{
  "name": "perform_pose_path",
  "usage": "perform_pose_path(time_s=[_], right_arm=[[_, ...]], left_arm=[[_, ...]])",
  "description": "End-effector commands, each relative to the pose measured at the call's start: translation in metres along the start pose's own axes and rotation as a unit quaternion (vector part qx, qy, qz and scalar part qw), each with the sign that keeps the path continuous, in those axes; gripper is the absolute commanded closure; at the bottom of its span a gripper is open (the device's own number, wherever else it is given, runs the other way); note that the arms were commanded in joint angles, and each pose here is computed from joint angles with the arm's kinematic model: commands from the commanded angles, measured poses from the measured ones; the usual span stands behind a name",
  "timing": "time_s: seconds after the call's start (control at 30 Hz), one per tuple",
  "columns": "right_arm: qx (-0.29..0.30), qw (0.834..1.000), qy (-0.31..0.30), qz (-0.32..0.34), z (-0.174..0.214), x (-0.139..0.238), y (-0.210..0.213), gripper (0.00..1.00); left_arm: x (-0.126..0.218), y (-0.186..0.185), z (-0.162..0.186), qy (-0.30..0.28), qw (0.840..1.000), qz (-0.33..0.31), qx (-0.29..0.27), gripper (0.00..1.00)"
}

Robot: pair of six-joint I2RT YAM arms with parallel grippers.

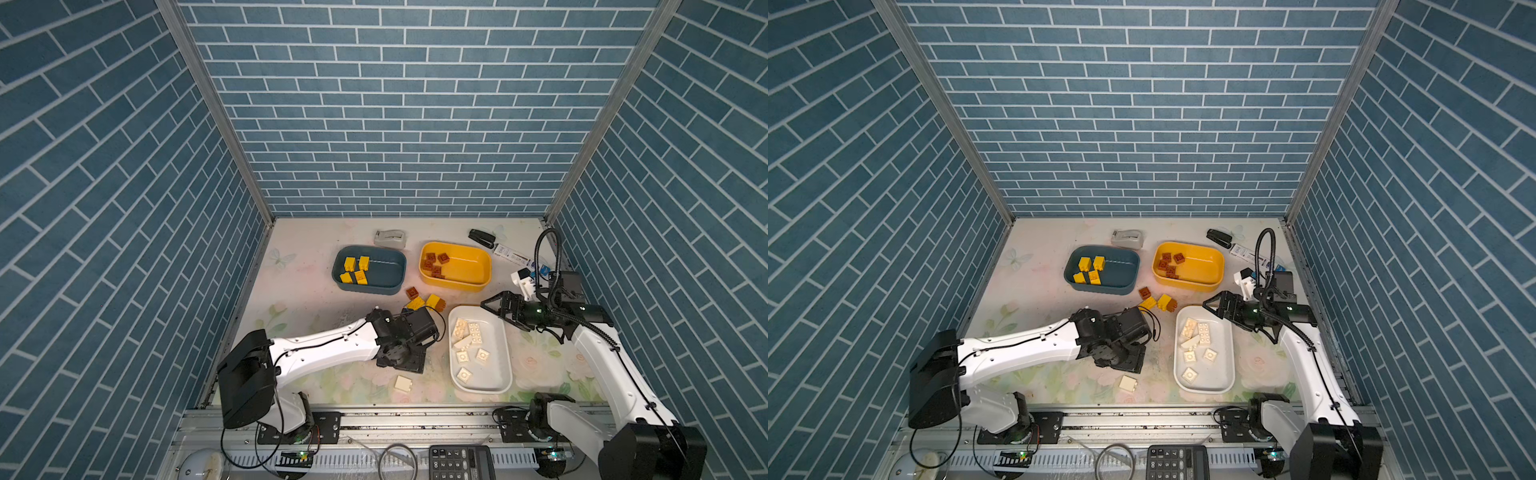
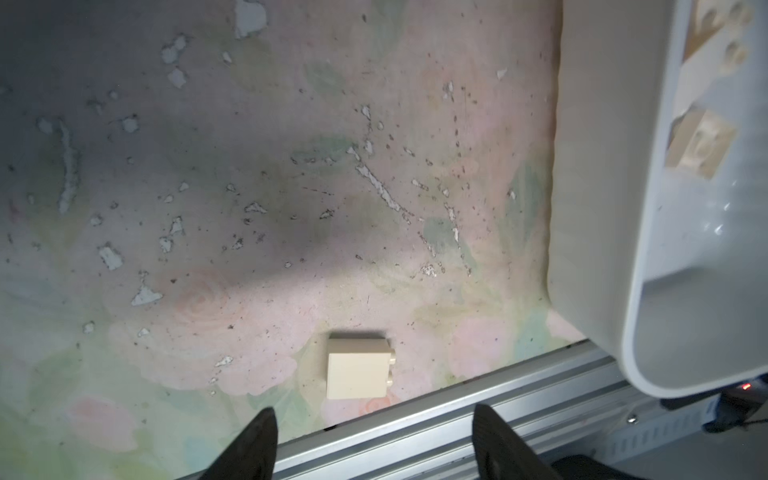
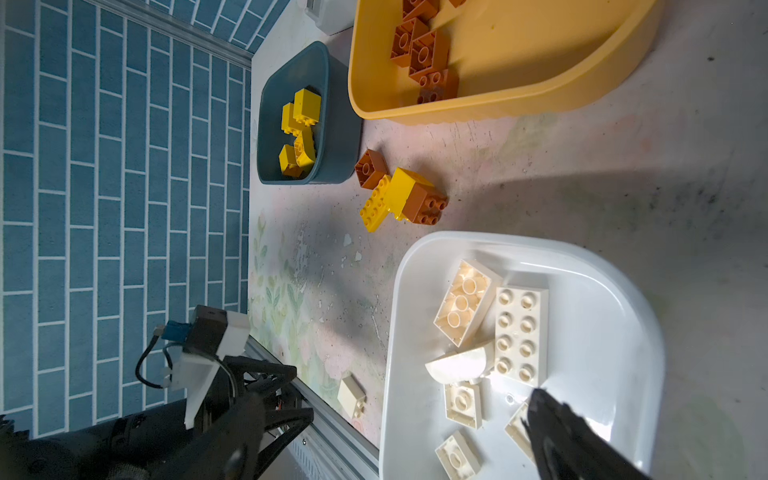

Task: Sort the legos into containers by color
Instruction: 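Lower the left gripper onto the white brick and grasp it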

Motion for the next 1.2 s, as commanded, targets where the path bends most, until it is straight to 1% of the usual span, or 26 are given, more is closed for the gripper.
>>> perform_pose_path(time_s=[0.0, 0.07, 0.2, 0.3, 0.37, 0.5, 0.57, 0.67, 0.8, 0.93, 1.17], right_arm=[[-0.007, 1.0, 0.002, -0.012, 0.0, 0.005, 0.012, 0.01], [-0.008, 1.0, 0.004, -0.008, 0.0, 0.005, 0.012, 0.01], [-0.009, 1.0, 0.005, -0.011, -0.001, 0.005, 0.014, 0.01], [-0.006, 1.0, 0.003, -0.012, -0.001, 0.005, 0.013, 0.01], [-0.006, 1.0, 0.005, -0.014, -0.001, 0.002, 0.012, 0.02], [-0.006, 1.0, -0.005, -0.02, -0.002, -0.001, 0.011, 0.01], [-0.009, 1.0, -0.005, -0.022, 0.0, -0.001, 0.011, 0.01], [-0.01, 1.0, -0.003, -0.021, 0.002, -0.001, 0.011, 0.01], [-0.01, 1.0, 0.0, -0.019, 0.002, -0.002, 0.011, 0.01], [-0.013, 1.0, 0.006, -0.015, 0.004, -0.002, 0.01, 0.01], [-0.015, 1.0, 0.009, -0.011, 0.002, -0.003, 0.01, 0.02]], left_arm=[[-0.009, 0.009, 0.0, -0.03, 0.982, 0.013, 0.185, 0.25], [-0.015, 0.01, 0.008, -0.037, 0.969, 0.016, 0.243, 0.25], [-0.019, 0.017, 0.011, -0.065, 0.947, 0.003, 0.316, 0.24], [-0.025, 0.016, 0.01, -0.078, 0.932, 0.001, 0.354, 0.24], [-0.03, 0.015, 0.017, -0.072, 0.923, -0.012, 0.377, 0.25], [-0.041, 0.013, 0.03, -0.063, 0.9, -0.026, 0.431, 0.27], [-0.04, 0.014, 0.032, -0.067, 0.894, -0.035, 0.443, 0.27], [-0.042, 0.015, 0.034, -0.067, 0.889, -0.05, 0.451, 0.29], [-0.053, 0.014, 0.044, -0.047, 0.88, -0.064, 0.468, 0.32], [-0.06, 0.012, 0.047, -0.035, 0.879, -0.063, 0.471, 0.33], [-0.073, 0.008, 0.052, -0.015, 0.878, -0.067, 0.474, 0.41]])
Point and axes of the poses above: each gripper's point midway between its finger pads, its own x axis back along the fingers, its own y axis along the line the jaws close on, z = x × y, the point moved 4 cm from there along x, back along the fingers, and after that the axes turned 9 degrees about -x, right-handed, at the moved point
